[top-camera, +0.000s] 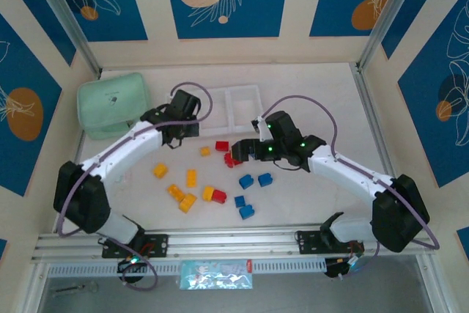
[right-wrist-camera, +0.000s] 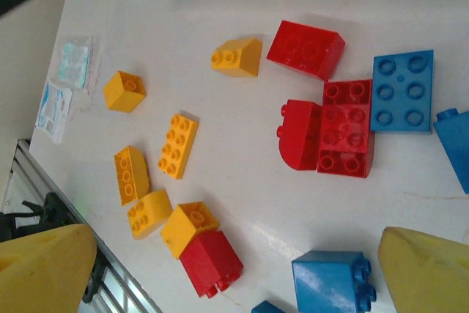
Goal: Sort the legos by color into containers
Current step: Place the lego in the container, then pick up the lego from the center of the table.
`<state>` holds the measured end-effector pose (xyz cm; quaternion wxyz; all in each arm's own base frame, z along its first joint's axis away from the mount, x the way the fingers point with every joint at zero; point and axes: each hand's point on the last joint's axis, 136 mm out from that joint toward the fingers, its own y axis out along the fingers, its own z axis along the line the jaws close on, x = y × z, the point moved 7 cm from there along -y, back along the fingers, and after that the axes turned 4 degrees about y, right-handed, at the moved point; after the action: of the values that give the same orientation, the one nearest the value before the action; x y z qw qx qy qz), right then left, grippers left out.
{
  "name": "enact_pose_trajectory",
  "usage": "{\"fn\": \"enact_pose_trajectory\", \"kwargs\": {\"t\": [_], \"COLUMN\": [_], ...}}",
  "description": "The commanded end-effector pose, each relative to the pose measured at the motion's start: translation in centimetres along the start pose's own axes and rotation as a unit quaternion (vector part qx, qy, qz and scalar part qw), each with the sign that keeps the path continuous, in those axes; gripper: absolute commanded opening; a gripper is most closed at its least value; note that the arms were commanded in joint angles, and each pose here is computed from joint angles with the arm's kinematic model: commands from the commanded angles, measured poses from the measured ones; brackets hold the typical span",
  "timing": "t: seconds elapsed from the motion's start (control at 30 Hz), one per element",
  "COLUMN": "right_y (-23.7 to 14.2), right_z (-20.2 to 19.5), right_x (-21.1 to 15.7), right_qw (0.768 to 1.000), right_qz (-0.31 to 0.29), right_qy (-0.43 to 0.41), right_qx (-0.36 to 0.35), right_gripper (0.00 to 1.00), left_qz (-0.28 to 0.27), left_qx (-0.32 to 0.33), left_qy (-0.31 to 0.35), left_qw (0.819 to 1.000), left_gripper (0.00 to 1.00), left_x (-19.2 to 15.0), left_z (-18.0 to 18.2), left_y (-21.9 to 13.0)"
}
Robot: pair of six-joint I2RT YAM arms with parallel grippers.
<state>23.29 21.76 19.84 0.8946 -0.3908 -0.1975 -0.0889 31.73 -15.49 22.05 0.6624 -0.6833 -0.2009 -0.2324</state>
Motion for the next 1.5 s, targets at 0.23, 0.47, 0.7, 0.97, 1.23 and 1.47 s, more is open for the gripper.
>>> {"fn": "enact_pose_trajectory", "kwargs": {"t": [0.23, 0.47, 0.7, 0.97, 1.23, 1.47], "right_y": [0.2, -0.5, -1.7, -2.3, -2.8, -2.9], "right_z": [1.1, 1.0, 0.9, -2.0, -4.7, -6.6], "right_x": [2.1, 2.4, 2.5, 1.3, -1.2, -2.9], "right_qw": [1.000, 1.000, 0.999, 0.998, 0.997, 0.994], "right_qz": [-0.023, -0.029, -0.037, -0.034, -0.013, -0.001], "right_qy": [-0.006, -0.001, -0.003, 0.046, 0.073, 0.099], "right_qx": [0.001, 0.000, 0.000, -0.001, -0.023, -0.036], "right_gripper": [0.99, 0.99, 0.99, 0.99, 0.99, 0.99], "left_qz": [0.007, 0.023, 0.011, 0.010, 0.040, 0.078], "left_qx": [0.032, 0.017, 0.001, -0.100, -0.165, -0.177], "left_qy": [-0.017, -0.027, -0.036, -0.040, 0.002, 0.019], "left_qw": [0.999, 0.999, 0.999, 0.994, 0.985, 0.981], "left_gripper": [0.18, 0.35, 0.45, 0.50, 0.55, 0.57], "left_x": [5.8, 6.6, 5.9, 1.9, -3.9, -7.6], "left_z": [1.5, 1.1, 1.5, -0.7, -5.5, -9.5], "left_y": [7.1, 9.8, 7.2, 2.7, -0.4, 0.1]}}
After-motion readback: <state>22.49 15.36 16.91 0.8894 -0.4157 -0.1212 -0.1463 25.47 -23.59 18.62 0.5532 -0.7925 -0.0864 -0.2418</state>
